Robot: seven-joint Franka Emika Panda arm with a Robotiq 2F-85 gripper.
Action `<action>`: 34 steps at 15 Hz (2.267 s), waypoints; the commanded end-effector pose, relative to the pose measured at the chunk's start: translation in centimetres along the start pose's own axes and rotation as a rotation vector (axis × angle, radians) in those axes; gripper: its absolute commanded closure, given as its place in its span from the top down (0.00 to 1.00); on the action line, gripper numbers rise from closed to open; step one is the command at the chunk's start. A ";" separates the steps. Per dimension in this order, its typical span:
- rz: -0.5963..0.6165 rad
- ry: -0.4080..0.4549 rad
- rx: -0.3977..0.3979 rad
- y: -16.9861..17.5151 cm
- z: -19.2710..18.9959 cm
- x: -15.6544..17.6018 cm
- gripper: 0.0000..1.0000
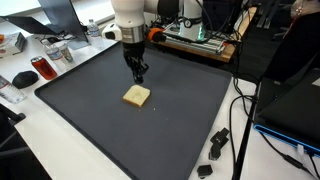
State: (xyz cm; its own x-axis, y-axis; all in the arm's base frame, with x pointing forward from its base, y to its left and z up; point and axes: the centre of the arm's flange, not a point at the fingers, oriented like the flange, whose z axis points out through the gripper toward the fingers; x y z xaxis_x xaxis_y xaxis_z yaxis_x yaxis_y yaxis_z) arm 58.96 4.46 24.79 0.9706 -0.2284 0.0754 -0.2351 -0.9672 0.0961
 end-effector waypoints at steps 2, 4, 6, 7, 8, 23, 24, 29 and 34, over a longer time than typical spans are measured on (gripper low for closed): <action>0.057 0.052 0.012 0.3 3.0 0.9 0.05; 0.074 0.071 -0.003 0.5 4.1 1.1 0.05; 0.084 0.067 -0.008 0.7 5.1 1.1 0.05; 0.087 0.066 -0.009 0.8 5.6 1.1 0.05; 0.089 0.062 -0.010 0.8 6.0 1.1 0.05; 0.071 -0.015 0.032 0.2 11.8 0.7 0.05; 0.072 -0.020 0.035 0.2 12.1 0.7 0.05; 0.071 -0.036 0.038 0.5 12.7 0.9 0.05; 0.065 -0.044 0.031 0.3 12.6 1.2 0.05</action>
State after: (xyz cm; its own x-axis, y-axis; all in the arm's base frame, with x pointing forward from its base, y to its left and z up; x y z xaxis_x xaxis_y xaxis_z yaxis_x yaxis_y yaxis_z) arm 60.08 1.83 17.93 0.9500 -0.2981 0.0931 -0.3043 -0.9506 0.0616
